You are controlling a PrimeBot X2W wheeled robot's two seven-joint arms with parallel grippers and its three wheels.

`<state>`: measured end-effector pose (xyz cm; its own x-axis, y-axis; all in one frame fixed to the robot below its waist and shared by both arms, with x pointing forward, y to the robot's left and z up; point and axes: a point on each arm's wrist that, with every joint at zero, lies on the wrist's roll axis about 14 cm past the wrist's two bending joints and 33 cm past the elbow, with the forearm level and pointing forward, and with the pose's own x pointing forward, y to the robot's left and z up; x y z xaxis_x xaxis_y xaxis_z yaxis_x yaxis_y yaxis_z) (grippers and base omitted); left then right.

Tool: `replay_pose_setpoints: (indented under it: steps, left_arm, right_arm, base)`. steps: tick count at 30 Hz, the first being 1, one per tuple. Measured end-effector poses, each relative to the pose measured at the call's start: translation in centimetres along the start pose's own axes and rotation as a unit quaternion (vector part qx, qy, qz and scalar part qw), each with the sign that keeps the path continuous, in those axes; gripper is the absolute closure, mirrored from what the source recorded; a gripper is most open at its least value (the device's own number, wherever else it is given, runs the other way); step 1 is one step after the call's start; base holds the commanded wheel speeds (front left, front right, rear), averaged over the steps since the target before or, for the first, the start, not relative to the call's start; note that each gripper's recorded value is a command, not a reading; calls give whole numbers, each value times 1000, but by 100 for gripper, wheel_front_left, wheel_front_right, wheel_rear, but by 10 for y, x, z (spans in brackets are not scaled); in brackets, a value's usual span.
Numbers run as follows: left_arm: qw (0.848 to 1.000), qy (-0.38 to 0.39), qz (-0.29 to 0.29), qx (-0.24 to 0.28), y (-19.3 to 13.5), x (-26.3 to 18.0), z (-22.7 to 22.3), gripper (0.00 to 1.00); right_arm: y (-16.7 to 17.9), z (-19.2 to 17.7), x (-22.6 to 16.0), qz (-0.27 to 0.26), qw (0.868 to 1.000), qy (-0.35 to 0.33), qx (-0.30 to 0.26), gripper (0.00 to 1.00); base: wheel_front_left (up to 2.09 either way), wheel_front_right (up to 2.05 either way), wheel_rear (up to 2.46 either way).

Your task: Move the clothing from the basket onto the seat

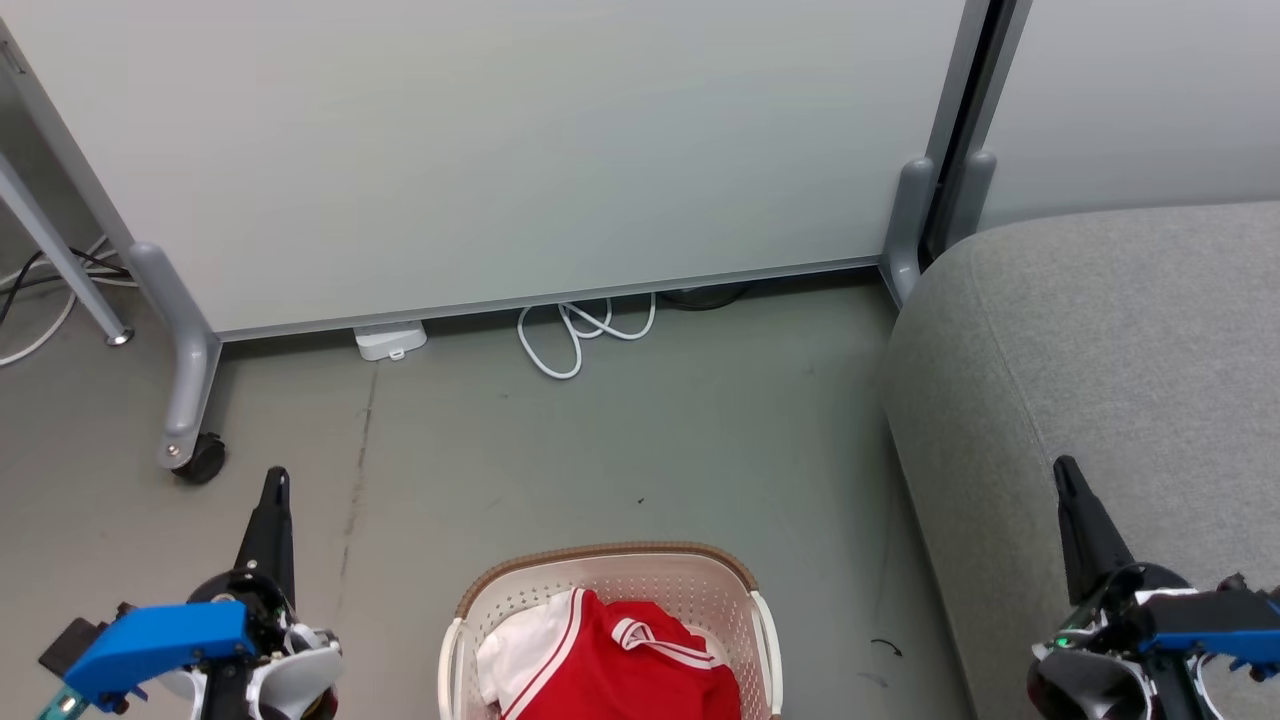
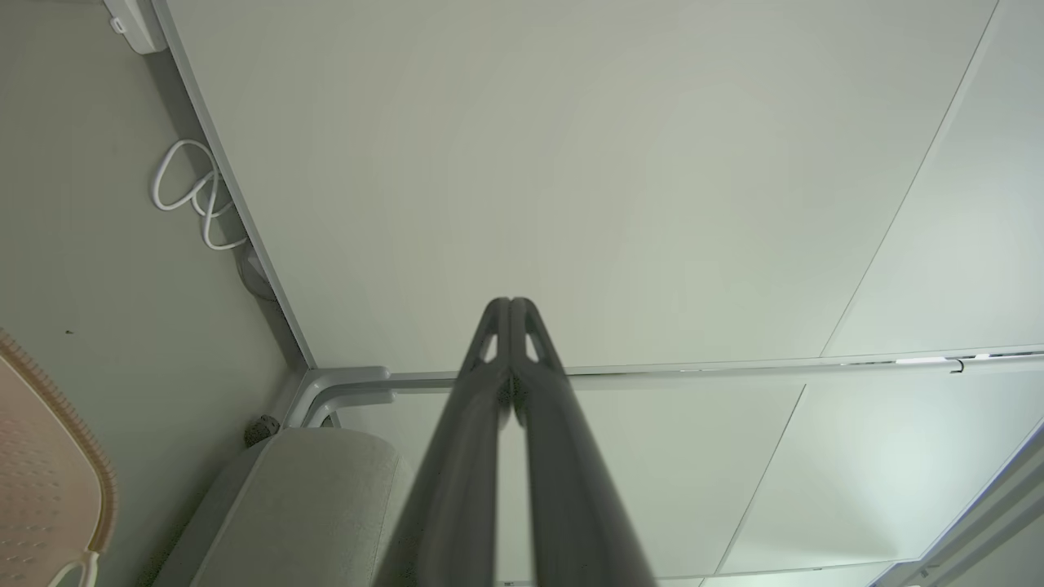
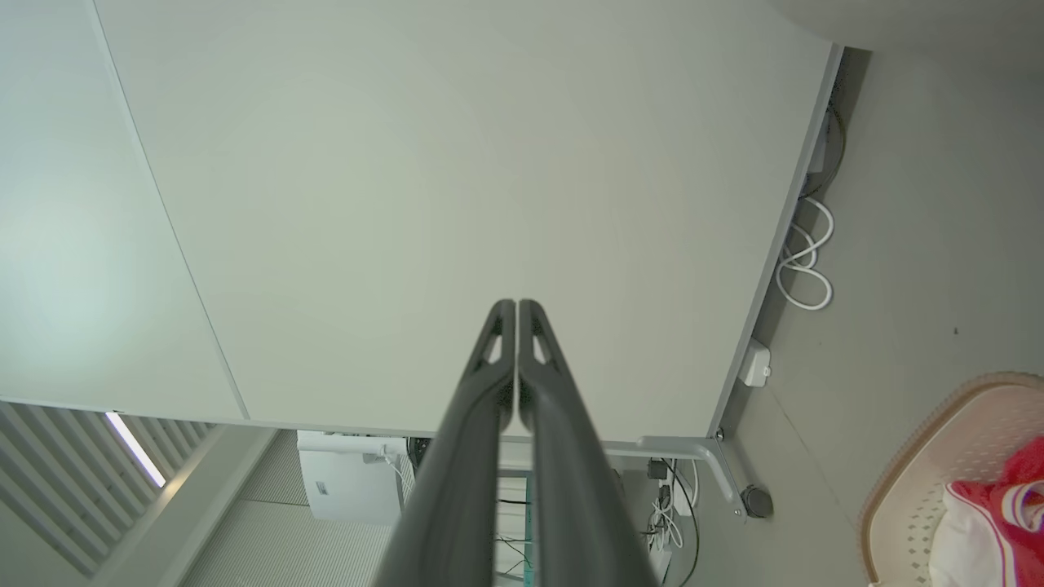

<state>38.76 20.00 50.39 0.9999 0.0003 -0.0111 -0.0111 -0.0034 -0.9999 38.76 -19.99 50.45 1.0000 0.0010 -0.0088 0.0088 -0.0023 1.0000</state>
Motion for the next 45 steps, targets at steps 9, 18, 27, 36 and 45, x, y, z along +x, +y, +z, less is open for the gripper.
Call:
replay_pose_setpoints:
  steps: [9, 18, 27, 36, 45]
  left_arm:
    - [999, -9, 50, -3, 34, -17, -1, 0]
    - [997, -16, 44, 54, 28, -15, 0, 0]
    - [989, -15, 31, 145, 18, -11, -2, 0]
    - [969, -7, 27, 244, 12, -9, -10, 0]
    - [943, 0, 27, 330, 12, -8, -17, 0]
  right_arm:
    - [-31, -3, -13, -47, 999, -5, 0, 0]
    - [-29, -5, -11, -45, 998, -8, -43, 0]
    - [-21, -11, -7, -34, 992, -2, -125, 0]
    - [-15, -18, -4, -23, 977, 5, -214, 0]
    - [-12, -21, -2, -13, 956, 7, -294, 0]
  base:
    - [0, 0, 0]
    - [0, 0, 0]
    - [0, 0, 0]
    - [0, 0, 0]
    - [0, 0, 0]
